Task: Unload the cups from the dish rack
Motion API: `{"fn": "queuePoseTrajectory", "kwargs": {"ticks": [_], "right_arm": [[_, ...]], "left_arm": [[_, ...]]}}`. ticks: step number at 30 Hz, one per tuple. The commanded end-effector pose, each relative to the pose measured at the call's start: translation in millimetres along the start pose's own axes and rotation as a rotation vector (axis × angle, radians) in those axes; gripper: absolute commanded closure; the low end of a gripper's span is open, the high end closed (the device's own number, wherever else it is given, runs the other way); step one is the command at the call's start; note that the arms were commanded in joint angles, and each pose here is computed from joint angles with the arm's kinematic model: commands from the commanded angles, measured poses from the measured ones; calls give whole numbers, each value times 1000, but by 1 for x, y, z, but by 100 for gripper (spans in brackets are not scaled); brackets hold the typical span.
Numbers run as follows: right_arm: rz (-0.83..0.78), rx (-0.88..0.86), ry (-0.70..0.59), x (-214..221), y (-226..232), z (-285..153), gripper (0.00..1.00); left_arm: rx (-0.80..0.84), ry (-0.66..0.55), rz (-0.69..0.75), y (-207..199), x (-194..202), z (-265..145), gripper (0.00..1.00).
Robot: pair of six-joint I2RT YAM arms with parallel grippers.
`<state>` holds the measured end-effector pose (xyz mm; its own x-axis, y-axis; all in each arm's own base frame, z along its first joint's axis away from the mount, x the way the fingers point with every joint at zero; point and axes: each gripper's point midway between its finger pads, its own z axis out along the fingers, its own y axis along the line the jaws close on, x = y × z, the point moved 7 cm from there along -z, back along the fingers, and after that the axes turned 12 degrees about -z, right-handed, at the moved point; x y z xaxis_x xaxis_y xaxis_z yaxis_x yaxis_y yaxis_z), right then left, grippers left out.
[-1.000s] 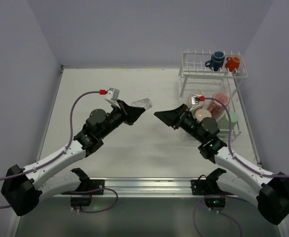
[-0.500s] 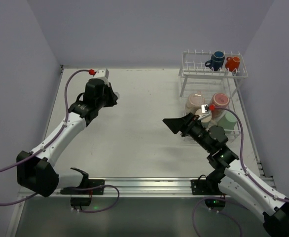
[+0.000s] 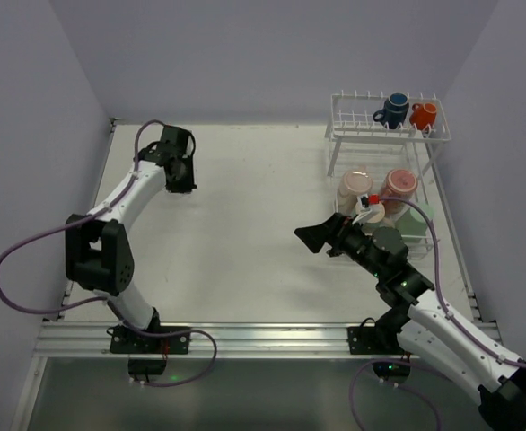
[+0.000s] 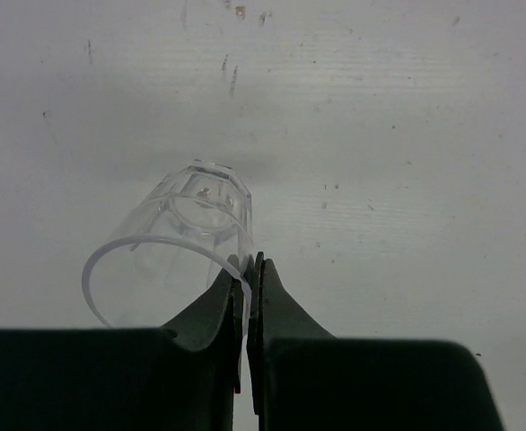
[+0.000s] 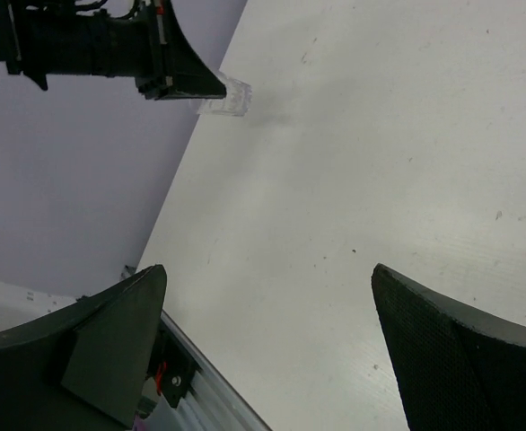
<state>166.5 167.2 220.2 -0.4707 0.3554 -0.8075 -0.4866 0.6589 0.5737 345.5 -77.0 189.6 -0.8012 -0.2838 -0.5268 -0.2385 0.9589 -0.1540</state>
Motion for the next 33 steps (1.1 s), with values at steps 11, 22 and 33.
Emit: {"fn": "queuePoseTrajectory", "kwargs": {"ticks": [11, 22, 33], "right_arm": [[-66, -52, 38, -4, 8, 2, 1], [-70, -50, 46, -12, 14, 8, 1], [-210, 51, -103, -89, 44, -9, 31]], "left_arm": [[-133, 246, 49, 37, -6, 60, 96], [-153, 163, 36, 43, -10, 44, 20], [257, -426, 45, -25, -60, -115, 0]]}}
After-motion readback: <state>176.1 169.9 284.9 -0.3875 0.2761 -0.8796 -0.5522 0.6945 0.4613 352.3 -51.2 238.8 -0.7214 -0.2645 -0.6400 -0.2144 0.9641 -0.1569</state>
